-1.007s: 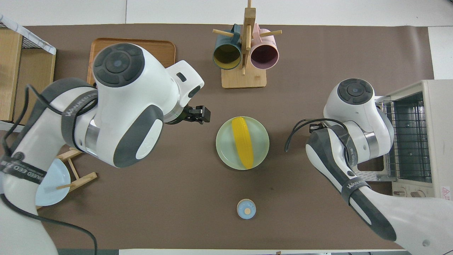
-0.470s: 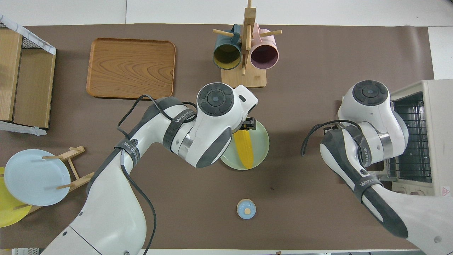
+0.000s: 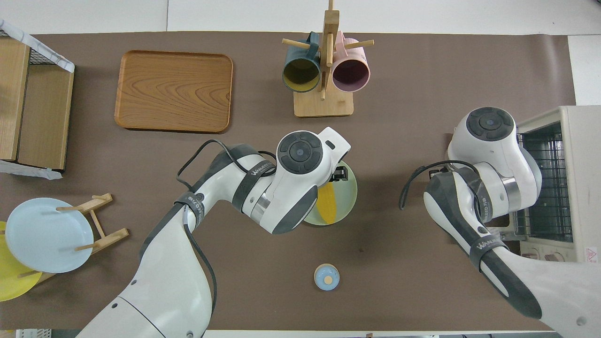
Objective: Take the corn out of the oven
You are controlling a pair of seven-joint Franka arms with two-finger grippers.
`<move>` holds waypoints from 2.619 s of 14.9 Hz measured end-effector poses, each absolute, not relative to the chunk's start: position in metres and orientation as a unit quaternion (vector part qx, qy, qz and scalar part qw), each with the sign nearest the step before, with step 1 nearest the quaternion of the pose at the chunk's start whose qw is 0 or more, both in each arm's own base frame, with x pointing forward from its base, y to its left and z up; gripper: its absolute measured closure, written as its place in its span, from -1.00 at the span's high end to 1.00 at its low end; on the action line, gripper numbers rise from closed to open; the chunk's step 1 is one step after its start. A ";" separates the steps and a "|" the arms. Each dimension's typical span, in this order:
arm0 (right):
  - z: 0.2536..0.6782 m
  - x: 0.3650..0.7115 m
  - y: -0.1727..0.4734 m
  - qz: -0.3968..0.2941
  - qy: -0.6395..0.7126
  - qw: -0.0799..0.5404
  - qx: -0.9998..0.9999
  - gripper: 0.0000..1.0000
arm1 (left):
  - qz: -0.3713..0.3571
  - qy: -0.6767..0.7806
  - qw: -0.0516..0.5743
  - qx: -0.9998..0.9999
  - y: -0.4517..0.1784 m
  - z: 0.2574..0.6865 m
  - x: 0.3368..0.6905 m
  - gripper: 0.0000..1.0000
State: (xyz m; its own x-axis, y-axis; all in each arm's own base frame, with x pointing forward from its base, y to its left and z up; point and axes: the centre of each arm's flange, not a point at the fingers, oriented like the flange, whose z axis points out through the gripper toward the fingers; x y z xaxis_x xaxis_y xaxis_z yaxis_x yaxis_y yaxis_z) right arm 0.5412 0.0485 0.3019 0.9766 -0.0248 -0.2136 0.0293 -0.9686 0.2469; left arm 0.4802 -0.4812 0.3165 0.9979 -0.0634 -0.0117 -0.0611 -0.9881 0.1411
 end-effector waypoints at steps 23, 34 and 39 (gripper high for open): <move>0.492 0.506 -0.075 -0.110 0.048 0.123 0.985 -0.31 | -0.007 -0.004 0.056 0.998 -0.473 0.320 0.481 0.13; 0.609 0.512 -0.017 -0.037 0.064 0.037 0.997 1.00 | 0.005 0.031 0.036 0.999 -0.253 0.415 0.642 0.13; 0.618 0.521 -0.001 -0.031 0.069 0.036 0.997 1.00 | 0.019 0.011 0.040 0.999 -0.179 0.402 0.713 0.13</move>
State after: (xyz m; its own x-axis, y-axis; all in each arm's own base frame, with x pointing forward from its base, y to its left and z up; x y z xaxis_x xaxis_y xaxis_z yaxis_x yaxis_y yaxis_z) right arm 0.5212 -0.0015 0.6181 0.9887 0.1347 -0.0663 0.1391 -0.9880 0.0675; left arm 0.7125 -0.1786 0.4025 0.9990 0.0244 0.0370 0.0213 -0.9965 0.0804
